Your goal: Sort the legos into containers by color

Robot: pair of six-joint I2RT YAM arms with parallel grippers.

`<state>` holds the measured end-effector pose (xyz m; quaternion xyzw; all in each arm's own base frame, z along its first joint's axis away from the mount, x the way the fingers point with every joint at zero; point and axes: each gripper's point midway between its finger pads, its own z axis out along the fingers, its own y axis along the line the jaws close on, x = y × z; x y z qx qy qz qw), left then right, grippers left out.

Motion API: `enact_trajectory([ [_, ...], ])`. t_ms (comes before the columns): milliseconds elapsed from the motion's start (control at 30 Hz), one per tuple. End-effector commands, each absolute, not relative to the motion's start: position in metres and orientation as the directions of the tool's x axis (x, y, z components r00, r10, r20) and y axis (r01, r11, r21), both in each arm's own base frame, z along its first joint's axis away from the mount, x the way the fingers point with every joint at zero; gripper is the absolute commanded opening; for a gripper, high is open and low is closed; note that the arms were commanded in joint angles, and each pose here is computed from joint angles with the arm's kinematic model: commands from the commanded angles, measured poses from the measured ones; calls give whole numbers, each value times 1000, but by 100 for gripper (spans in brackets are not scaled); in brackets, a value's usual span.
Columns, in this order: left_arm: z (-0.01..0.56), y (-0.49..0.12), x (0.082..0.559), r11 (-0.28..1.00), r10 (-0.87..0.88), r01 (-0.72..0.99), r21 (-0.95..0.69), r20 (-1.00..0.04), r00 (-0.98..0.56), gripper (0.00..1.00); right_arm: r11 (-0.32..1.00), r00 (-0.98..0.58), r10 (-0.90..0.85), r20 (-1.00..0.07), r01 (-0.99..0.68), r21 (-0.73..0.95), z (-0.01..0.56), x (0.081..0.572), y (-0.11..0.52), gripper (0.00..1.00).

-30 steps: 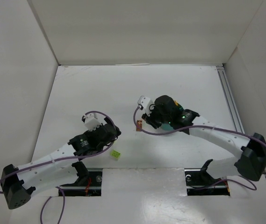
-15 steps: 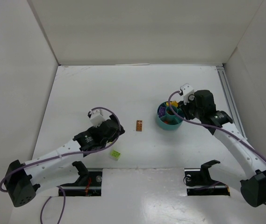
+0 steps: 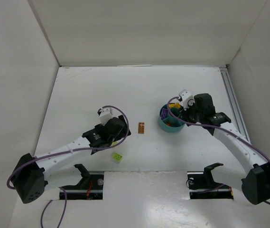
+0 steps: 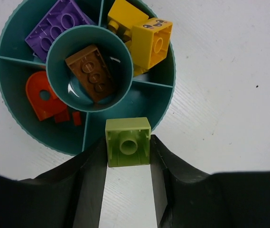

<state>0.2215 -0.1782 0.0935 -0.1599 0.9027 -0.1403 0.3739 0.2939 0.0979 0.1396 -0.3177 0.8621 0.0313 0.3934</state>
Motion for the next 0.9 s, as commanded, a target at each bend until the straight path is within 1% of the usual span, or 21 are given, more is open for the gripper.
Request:
enact_trajectory([
  [0, 119, -193, 236, 891, -418, -145, -431, -651, -634, 100, 781, -421, -520, -743, -586, -215, 151, 303, 107, 44],
  [167, 122, -201, 239, 885, -414, -113, -451, -653, -634, 100, 764, -414, -534, -737, -609, -212, 145, 300, 116, 53],
  [233, 123, -203, 240, 890, -401, -102, -445, -654, -641, 100, 759, -408, -541, -735, -613, -218, 146, 303, 116, 58],
  [267, 124, -207, 241, 892, -389, -86, -444, -657, -645, 100, 753, -395, -543, -741, -619, -222, 151, 304, 120, 63],
  [333, 118, -209, 241, 908, -351, -64, -415, -665, -659, 100, 749, -400, -552, -732, -623, -224, 149, 301, 121, 68],
  [400, 111, -215, 240, 920, -299, -21, -392, -665, -685, 100, 761, -402, -544, -737, -606, -231, 154, 299, 117, 68],
  [433, 115, -223, 243, 914, -288, 11, -406, -667, -687, 100, 769, -397, -535, -746, -594, -236, 159, 298, 117, 68],
  [467, 111, -225, 243, 924, -243, 48, -380, -677, -695, 98, 785, -401, -528, -748, -566, -251, 164, 297, 111, 69],
  [500, 111, -230, 244, 927, -221, 70, -369, -685, -695, 98, 812, -421, -501, -756, -532, -242, 168, 293, 107, 73],
  [533, 108, -236, 245, 933, -191, 89, -350, -687, -701, 97, 836, -400, -471, -786, -485, -254, 187, 291, 100, 73],
  [600, 106, -247, 245, 946, -123, 135, -296, -710, -694, 92, 868, -416, -444, -794, -418, -267, 196, 284, 84, 74],
  [633, 104, -256, 251, 952, -99, 142, -270, -715, -692, 91, 885, -394, -417, -819, -382, -266, 211, 281, 77, 75],
  [767, 91, -269, 266, 974, -8, 159, -164, -721, -693, 87, 902, -385, -389, -837, -342, -263, 226, 273, 62, 76],
  [867, 80, -282, 279, 978, 41, 173, -113, -716, -697, 82, 907, -391, -379, -839, -336, -253, 228, 273, 58, 76],
])
